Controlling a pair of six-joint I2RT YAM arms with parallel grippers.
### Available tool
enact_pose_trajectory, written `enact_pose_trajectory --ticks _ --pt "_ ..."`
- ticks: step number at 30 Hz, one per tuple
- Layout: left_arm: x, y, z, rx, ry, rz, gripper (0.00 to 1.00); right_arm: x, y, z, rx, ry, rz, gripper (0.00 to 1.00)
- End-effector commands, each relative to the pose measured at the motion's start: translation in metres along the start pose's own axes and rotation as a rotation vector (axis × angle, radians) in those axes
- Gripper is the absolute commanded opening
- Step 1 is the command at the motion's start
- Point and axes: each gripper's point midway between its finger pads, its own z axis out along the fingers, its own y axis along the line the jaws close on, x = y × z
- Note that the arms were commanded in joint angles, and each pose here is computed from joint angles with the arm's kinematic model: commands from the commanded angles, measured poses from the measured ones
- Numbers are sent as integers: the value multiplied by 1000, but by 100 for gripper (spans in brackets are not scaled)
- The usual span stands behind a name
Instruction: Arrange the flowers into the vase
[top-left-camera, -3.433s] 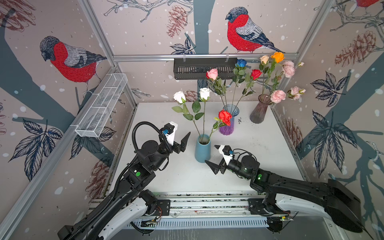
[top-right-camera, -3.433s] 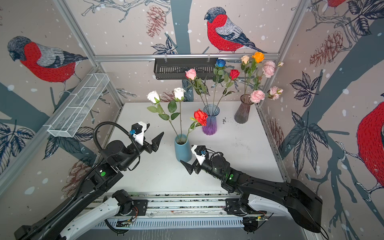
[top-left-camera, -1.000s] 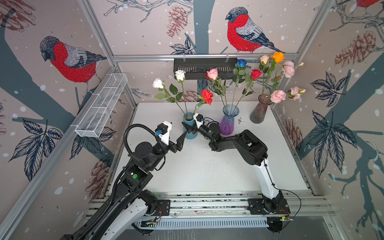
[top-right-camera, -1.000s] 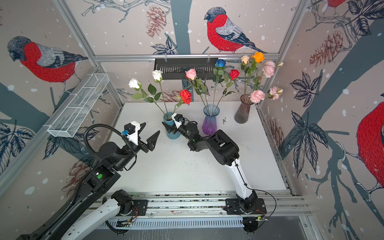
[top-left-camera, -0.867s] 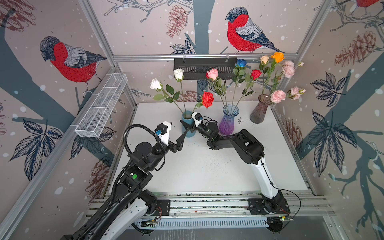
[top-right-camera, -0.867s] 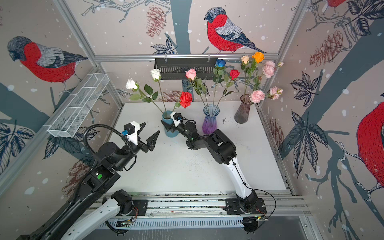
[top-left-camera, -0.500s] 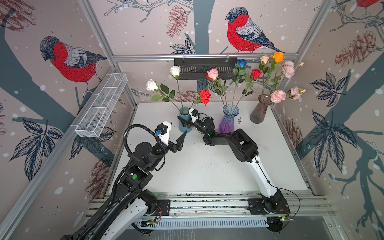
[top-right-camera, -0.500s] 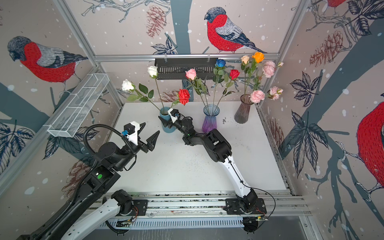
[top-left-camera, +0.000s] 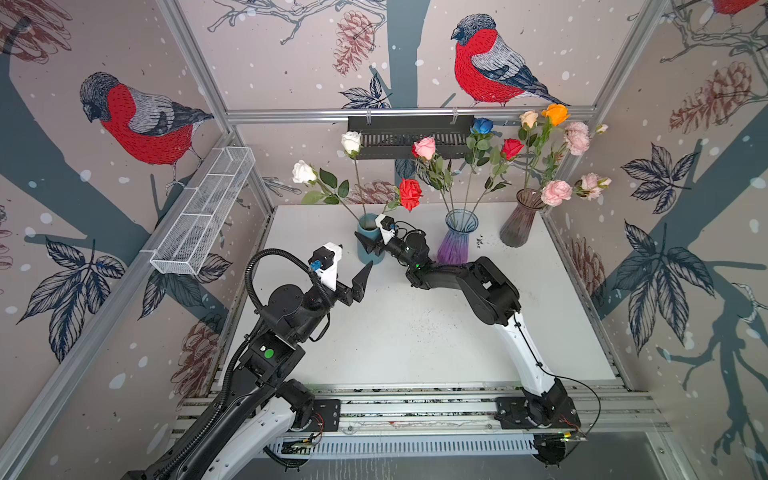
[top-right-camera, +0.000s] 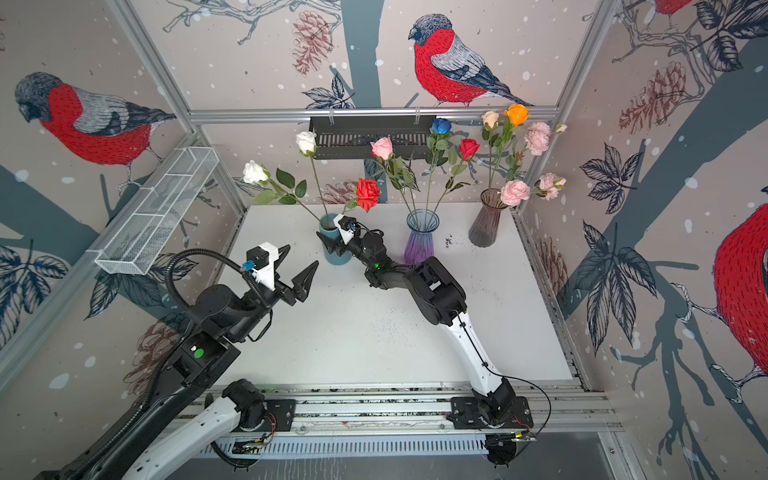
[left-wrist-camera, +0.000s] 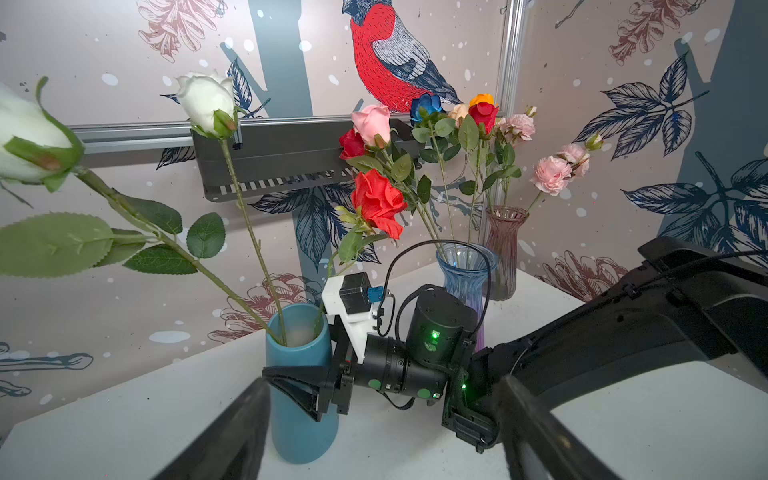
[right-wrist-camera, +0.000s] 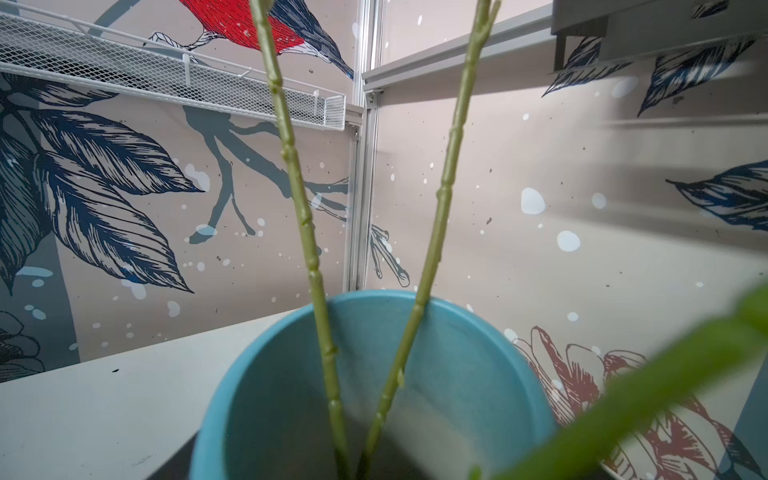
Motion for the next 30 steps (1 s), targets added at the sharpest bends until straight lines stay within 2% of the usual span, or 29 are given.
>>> enact_pose_trajectory --ticks 1,17,24,28,30 --pt "-13 1 -2 -1 -42 8 85 -27 -2 5 -4 -49 -21 29" --pt "-17 1 -6 -1 -60 5 85 -54 0 3 -2 -34 -32 28" --pt "-18 1 -6 2 -62 2 85 -48 -4 -6 16 -28 9 29" --pt "-17 1 -5 3 -60 1 85 -43 -7 -8 26 -14 29 36" --pt "-16 1 -4 6 -57 -1 85 -40 -12 -9 44 -2 52 43"
